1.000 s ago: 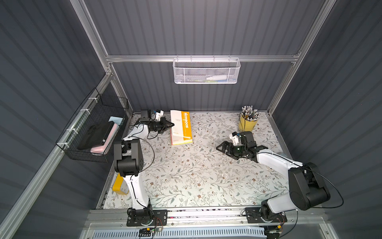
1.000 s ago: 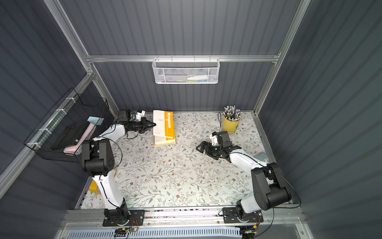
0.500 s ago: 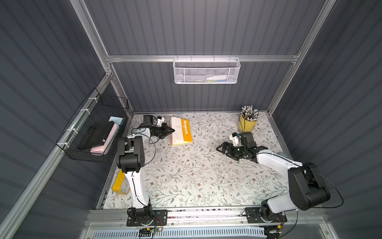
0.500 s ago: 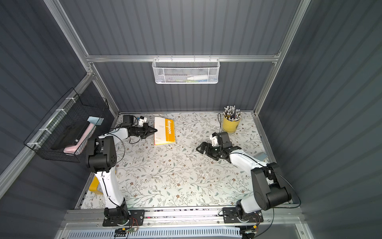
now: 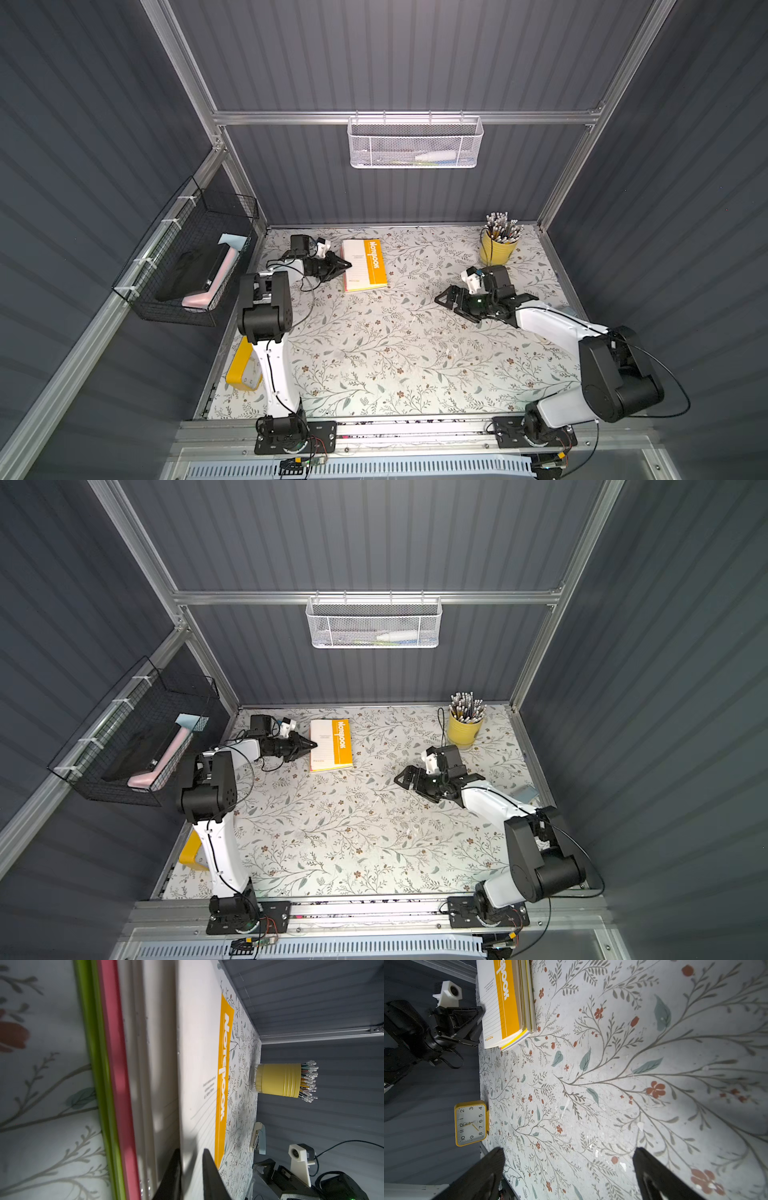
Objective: Close the notebook
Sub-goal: Place the notebook at the notebook, then reset both arms
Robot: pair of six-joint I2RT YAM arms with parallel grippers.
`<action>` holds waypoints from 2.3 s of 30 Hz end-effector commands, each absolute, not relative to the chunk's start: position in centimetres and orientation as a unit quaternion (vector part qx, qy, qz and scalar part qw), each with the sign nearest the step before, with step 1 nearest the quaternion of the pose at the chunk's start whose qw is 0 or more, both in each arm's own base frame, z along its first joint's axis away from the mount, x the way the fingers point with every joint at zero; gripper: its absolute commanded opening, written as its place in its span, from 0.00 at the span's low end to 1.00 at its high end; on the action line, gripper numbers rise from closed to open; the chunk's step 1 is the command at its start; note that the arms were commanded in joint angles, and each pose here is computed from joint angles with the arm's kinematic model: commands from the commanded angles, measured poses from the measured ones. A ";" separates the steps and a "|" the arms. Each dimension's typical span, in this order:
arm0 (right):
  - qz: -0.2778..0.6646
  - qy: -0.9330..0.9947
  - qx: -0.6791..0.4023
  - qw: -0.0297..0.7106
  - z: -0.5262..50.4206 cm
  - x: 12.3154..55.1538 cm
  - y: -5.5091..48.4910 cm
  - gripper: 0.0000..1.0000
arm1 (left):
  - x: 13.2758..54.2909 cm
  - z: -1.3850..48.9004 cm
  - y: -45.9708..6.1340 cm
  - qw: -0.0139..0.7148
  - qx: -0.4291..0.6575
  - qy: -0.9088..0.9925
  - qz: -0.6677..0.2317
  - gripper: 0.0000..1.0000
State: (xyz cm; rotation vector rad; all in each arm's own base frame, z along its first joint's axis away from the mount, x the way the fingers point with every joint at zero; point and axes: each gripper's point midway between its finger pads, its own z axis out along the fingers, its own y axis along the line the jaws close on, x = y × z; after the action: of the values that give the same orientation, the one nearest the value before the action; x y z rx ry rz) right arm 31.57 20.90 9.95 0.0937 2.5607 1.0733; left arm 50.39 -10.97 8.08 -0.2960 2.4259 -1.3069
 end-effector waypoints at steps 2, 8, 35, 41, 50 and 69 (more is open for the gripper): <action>0.382 0.906 0.029 0.178 9.7 31.3 20.8 0.99 | 51.1 8.7 -10.4 0.196 -0.092 0.866 -0.451 0.22; 0.382 0.906 0.029 0.178 9.6 31.3 20.8 0.99 | 51.3 10.8 -9.5 0.219 -0.072 0.883 -0.408 0.26; 0.094 0.877 0.094 0.461 13.8 34.6 5.2 0.99 | 34.5 8.8 10.0 0.359 -0.207 0.888 0.201 0.99; -0.019 0.858 0.134 0.496 12.7 34.4 0.9 0.99 | 34.3 6.9 8.3 0.427 -0.156 0.876 0.162 0.99; -0.067 0.752 0.180 0.630 14.0 31.0 -3.3 0.99 | 36.5 5.8 4.3 0.514 -0.091 0.851 0.054 0.99; 0.047 0.764 0.027 0.642 12.4 38.3 0.1 0.99 | 38.1 4.0 3.2 0.526 -0.041 0.847 0.059 0.99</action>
State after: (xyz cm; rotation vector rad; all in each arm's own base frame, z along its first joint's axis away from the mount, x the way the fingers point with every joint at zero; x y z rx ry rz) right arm 36.63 -1.73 9.24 0.1686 1.8059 0.0260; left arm 37.66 3.64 4.35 -0.1438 2.0047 0.1357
